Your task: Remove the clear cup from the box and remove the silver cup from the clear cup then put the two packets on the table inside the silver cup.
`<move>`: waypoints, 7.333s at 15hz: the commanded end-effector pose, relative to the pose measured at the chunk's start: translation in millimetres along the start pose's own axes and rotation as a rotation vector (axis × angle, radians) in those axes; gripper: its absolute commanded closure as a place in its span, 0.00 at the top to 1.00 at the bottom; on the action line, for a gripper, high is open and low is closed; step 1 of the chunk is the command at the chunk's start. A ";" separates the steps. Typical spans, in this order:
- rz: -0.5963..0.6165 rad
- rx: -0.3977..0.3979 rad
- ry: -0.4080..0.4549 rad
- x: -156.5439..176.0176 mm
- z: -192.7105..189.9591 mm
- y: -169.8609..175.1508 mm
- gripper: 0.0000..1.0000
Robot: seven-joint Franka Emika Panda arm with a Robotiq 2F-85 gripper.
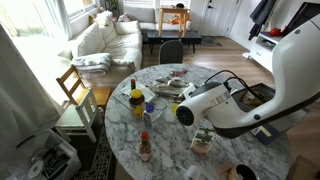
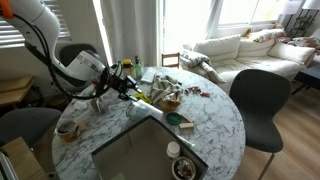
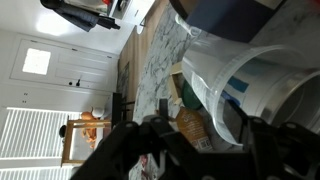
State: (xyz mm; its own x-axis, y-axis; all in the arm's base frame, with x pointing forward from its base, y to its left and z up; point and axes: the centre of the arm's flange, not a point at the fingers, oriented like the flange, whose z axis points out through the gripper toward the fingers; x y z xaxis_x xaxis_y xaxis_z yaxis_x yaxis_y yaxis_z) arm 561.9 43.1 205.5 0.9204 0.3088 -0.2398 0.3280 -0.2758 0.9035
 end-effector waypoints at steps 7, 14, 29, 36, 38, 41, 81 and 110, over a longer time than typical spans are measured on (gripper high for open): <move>0.017 0.190 -0.004 -12.4 -33.9 33.4 1.00; 0.030 0.330 0.056 -11.6 -25.3 18.7 1.00; 0.057 0.418 0.063 -14.0 3.6 6.0 0.00; 0.117 0.437 0.039 -24.5 -8.6 52.0 0.01; 0.151 0.452 0.059 -28.6 -16.0 70.6 0.01; 0.190 0.461 0.077 -33.6 -24.6 93.3 0.01; 0.580 1.420 0.143 -67.6 67.6 109.3 0.30; -0.114 1.368 0.309 -65.2 -46.5 67.7 0.93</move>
State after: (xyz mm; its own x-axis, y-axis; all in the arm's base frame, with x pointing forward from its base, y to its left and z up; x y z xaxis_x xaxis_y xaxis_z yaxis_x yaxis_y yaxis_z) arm 519.8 46.8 310.6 0.8782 0.4783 0.0051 0.4693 -0.8595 -0.2024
